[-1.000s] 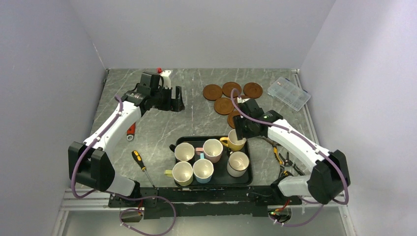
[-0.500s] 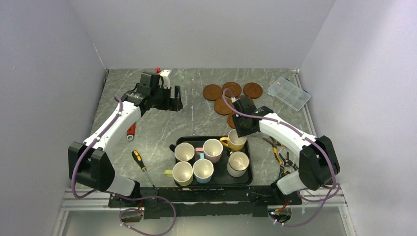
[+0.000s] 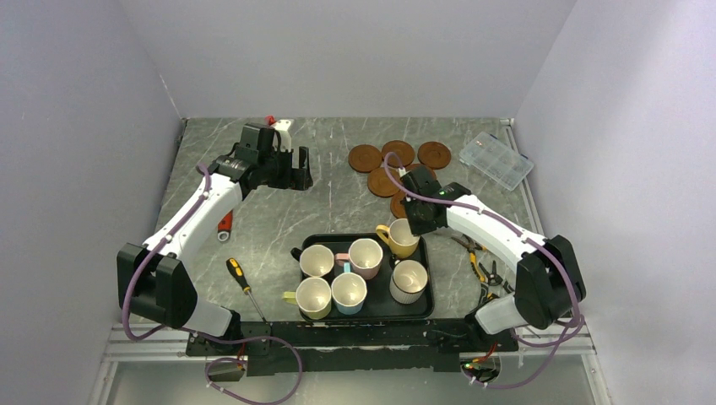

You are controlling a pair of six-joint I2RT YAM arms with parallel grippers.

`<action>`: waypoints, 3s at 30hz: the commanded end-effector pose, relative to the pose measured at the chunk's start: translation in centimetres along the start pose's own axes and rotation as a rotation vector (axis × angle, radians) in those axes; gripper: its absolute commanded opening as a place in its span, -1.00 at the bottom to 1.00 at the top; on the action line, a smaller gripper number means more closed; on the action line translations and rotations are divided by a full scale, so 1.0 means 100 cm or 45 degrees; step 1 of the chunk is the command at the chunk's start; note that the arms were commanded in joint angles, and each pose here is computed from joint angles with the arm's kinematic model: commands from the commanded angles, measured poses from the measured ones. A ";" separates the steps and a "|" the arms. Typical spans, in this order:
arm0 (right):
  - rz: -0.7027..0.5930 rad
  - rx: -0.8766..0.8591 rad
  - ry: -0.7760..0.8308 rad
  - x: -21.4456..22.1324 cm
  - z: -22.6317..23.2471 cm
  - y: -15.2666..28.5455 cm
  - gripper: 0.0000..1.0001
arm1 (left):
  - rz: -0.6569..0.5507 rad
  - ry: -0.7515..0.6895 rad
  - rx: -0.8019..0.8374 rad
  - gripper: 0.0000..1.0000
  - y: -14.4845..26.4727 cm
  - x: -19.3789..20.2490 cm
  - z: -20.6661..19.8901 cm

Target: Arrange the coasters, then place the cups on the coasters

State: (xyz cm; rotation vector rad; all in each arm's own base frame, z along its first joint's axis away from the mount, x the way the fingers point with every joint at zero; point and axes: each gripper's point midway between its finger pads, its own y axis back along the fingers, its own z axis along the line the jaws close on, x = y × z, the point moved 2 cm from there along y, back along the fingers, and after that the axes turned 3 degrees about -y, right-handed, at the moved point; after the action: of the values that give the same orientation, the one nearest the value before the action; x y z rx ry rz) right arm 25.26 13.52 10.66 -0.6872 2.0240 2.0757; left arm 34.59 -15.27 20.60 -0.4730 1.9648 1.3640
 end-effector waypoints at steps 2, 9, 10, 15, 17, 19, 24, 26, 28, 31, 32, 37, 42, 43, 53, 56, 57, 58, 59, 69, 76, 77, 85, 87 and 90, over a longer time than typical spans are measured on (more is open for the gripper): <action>-0.139 0.055 -0.095 -0.025 -0.009 0.033 -0.99 | -0.060 -0.013 -0.016 0.81 0.008 -0.012 0.000; -0.258 0.036 -0.242 -0.048 -0.010 0.059 -1.00 | -0.135 0.021 -0.058 0.84 0.017 -0.017 0.004; -0.279 0.036 -0.259 -0.052 -0.011 0.063 -1.00 | -0.158 0.020 -0.067 0.84 0.021 -0.019 0.005; -0.380 0.075 -0.315 -0.076 -0.023 0.079 -1.00 | -0.207 0.062 -0.120 0.87 0.029 -0.024 0.016; -0.404 0.093 -0.322 -0.088 -0.030 0.078 -1.00 | -0.207 0.127 -0.106 0.87 0.030 -0.026 0.024; -0.426 0.106 -0.326 -0.103 -0.038 0.074 -1.00 | -0.214 0.193 -0.062 0.87 0.032 -0.029 0.029; -0.466 0.136 -0.322 -0.149 -0.059 0.056 -1.00 | -0.263 0.253 -0.072 0.87 0.039 -0.034 0.045; -0.475 0.153 -0.316 -0.163 -0.067 0.051 -1.00 | -0.248 0.246 -0.130 0.87 0.037 -0.031 0.053; -0.452 0.172 -0.332 -0.174 -0.079 0.037 -1.00 | -0.224 0.242 -0.162 0.87 0.035 -0.029 0.058; -0.447 0.166 -0.373 -0.192 -0.096 0.021 -1.00 | -0.217 0.243 -0.148 0.87 0.031 -0.027 0.058; -0.441 0.154 -0.389 -0.197 -0.100 0.016 -1.00 | -0.222 0.243 -0.142 0.87 0.030 -0.027 0.057; -0.430 0.153 -0.414 -0.226 -0.122 -0.004 -1.00 | -0.203 0.240 -0.142 0.87 0.030 -0.027 0.057; -0.396 0.194 -0.408 -0.240 -0.142 -0.025 -1.00 | -0.222 0.227 -0.156 0.87 0.032 -0.028 0.059; -0.400 0.206 -0.409 -0.243 -0.147 -0.025 -1.00 | -0.222 0.225 -0.160 0.87 0.032 -0.029 0.059; -0.416 0.250 -0.444 -0.258 -0.186 -0.029 -1.00 | -0.221 0.196 -0.213 0.87 0.036 -0.029 0.066; -0.415 0.234 -0.442 -0.263 -0.189 -0.033 -1.00 | -0.224 0.196 -0.204 0.87 0.036 -0.030 0.065; -0.414 0.230 -0.439 -0.265 -0.190 -0.034 -1.00 | -0.220 0.198 -0.198 0.87 0.035 -0.029 0.064; -0.412 0.230 -0.438 -0.266 -0.191 -0.036 -1.00 | -0.214 0.201 -0.192 0.87 0.034 -0.028 0.064; -0.407 0.229 -0.440 -0.267 -0.191 -0.039 -1.00 | -0.213 0.201 -0.184 0.87 0.033 -0.029 0.063; -0.397 0.188 -0.439 -0.275 -0.188 -0.056 -1.00 | -0.237 0.203 -0.164 0.87 0.035 -0.030 0.060; -0.402 0.202 -0.433 -0.281 -0.191 -0.060 -1.00 | -0.270 0.198 -0.173 0.87 0.041 -0.033 0.060; -0.402 0.202 -0.434 -0.281 -0.191 -0.061 -1.00 | -0.283 0.197 -0.169 0.87 0.043 -0.034 0.059; -0.390 0.200 -0.442 -0.281 -0.191 -0.070 -1.00 | -0.308 0.184 -0.183 0.87 0.048 -0.036 0.060; -0.387 0.201 -0.444 -0.281 -0.192 -0.073 -1.00 | -0.305 0.186 -0.178 0.87 0.047 -0.036 0.059; -0.386 0.200 -0.443 -0.281 -0.192 -0.075 -1.00 | -0.304 0.186 -0.173 0.87 0.046 -0.036 0.059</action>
State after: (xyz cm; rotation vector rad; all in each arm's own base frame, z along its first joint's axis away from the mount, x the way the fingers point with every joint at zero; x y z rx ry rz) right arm 55.22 0.84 12.93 -0.4299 1.8362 1.7699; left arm 35.83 -8.44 23.57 -0.8379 1.9078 1.3870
